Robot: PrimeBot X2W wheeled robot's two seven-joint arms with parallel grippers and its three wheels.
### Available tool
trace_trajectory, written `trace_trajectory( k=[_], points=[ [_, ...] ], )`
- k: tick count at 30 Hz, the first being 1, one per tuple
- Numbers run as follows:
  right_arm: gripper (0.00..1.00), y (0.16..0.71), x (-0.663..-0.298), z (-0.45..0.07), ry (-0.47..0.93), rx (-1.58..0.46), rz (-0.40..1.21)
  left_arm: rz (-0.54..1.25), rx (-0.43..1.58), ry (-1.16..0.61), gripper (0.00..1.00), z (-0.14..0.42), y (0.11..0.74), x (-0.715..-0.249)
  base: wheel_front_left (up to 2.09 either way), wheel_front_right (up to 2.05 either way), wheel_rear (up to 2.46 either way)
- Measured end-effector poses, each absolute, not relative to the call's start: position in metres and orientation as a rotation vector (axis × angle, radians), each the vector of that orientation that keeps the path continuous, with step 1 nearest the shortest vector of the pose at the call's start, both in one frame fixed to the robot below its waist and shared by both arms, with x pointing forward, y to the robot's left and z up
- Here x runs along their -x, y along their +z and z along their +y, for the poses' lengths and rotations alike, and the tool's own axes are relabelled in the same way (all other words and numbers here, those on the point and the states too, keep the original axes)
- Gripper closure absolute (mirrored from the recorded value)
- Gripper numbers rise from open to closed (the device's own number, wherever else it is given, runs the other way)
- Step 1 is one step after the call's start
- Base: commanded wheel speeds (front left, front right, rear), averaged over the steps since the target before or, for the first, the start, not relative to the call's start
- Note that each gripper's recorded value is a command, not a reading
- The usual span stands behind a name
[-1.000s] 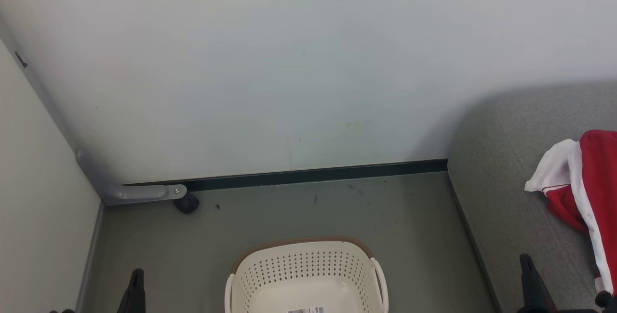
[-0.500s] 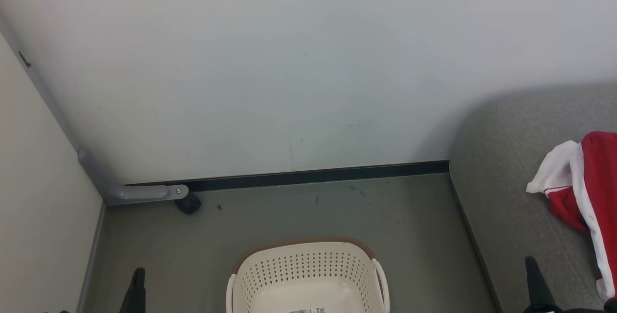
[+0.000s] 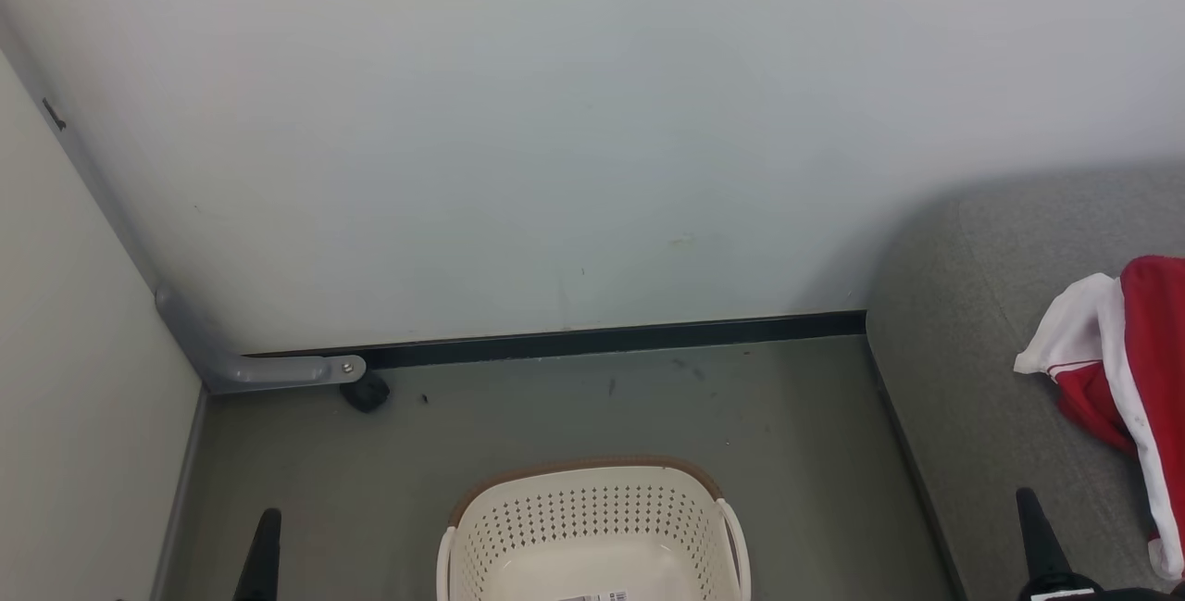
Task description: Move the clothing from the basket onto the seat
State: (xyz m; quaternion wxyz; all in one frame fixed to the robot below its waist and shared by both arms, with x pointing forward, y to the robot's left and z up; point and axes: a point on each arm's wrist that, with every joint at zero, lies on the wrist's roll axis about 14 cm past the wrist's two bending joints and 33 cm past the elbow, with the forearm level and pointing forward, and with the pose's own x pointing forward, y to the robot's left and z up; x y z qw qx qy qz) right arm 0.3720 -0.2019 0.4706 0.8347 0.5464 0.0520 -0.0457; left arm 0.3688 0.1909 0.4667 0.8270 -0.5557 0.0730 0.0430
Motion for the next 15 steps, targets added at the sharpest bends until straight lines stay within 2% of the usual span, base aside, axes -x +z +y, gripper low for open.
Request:
trace_trajectory(
  k=[15],
  points=[
    [1.00,0.4749,-0.3764,-0.2038,-0.099,-1.376,0.087,0.128,1.386,0.076,1.00,0.1906,0.4725,-0.3746,0.00,0.00,0.00]
  ],
)
